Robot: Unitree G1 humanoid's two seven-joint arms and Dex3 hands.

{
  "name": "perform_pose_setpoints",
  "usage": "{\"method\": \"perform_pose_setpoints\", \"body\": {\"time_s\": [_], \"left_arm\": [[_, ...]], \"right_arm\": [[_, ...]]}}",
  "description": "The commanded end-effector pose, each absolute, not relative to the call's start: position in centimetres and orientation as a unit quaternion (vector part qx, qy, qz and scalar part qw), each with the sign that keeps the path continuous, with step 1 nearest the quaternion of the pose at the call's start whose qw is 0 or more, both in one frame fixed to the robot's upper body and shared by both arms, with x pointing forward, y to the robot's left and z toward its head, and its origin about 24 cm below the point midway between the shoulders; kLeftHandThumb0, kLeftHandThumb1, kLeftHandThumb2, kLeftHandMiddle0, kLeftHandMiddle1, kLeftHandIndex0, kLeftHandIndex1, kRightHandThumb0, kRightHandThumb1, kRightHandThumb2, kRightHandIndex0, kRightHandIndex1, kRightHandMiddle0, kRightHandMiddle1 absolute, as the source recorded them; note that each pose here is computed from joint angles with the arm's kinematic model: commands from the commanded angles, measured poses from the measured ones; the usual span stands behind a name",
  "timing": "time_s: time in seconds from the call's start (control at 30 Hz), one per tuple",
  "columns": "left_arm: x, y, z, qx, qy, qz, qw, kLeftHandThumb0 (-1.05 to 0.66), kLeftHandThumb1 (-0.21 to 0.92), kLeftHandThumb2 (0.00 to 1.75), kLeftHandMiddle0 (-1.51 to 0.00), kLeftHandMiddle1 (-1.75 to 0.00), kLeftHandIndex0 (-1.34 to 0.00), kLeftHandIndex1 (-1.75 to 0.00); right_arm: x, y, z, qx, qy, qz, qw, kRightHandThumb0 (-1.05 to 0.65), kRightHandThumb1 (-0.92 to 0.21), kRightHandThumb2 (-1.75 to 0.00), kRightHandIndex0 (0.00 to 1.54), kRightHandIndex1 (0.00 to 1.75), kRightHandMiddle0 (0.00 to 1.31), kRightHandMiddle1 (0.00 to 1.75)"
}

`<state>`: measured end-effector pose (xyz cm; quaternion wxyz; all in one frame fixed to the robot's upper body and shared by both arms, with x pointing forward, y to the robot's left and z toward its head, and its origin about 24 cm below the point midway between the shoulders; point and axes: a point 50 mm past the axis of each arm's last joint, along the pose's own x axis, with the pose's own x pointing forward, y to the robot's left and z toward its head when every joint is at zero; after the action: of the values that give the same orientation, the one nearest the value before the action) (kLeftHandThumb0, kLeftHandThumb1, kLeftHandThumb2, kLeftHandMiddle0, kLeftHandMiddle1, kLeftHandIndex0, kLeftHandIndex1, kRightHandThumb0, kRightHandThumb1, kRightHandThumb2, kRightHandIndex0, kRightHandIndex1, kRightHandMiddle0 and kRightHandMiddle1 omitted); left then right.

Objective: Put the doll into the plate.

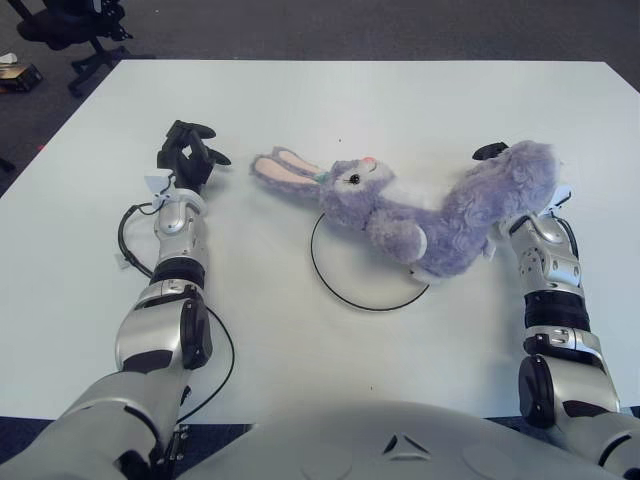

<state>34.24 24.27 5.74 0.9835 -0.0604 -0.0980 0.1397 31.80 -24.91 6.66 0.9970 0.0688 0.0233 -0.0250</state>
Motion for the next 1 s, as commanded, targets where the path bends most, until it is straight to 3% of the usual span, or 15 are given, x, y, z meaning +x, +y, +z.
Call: {"method": "perform_pose_setpoints", "body": {"time_s": [0.0, 0.97], "left_arm": [[33.8, 23.0, 4.5, -0.082, -0.082, 0.117, 0.986, -0.30, 0.92, 0.43, -1.01, -1.75, -0.78, -1.75], [33.2, 21.7, 3.9, -0.083, -0.086, 0.085, 0.989, -0.29, 0.92, 0.39, -0.99, -1.75, -0.75, -1.75]], "right_arm": [[31.0, -25.4, 4.3, 0.059, 0.080, -0.050, 0.994, -0.36, -0.84, -0.62, 0.67, 1.75, 0.26, 1.75], [31.1, -24.9, 4.1, 0.024, 0.075, -0.067, 0.995, -0.37, -0.79, -0.68, 0.69, 1.75, 0.28, 1.75]]}}
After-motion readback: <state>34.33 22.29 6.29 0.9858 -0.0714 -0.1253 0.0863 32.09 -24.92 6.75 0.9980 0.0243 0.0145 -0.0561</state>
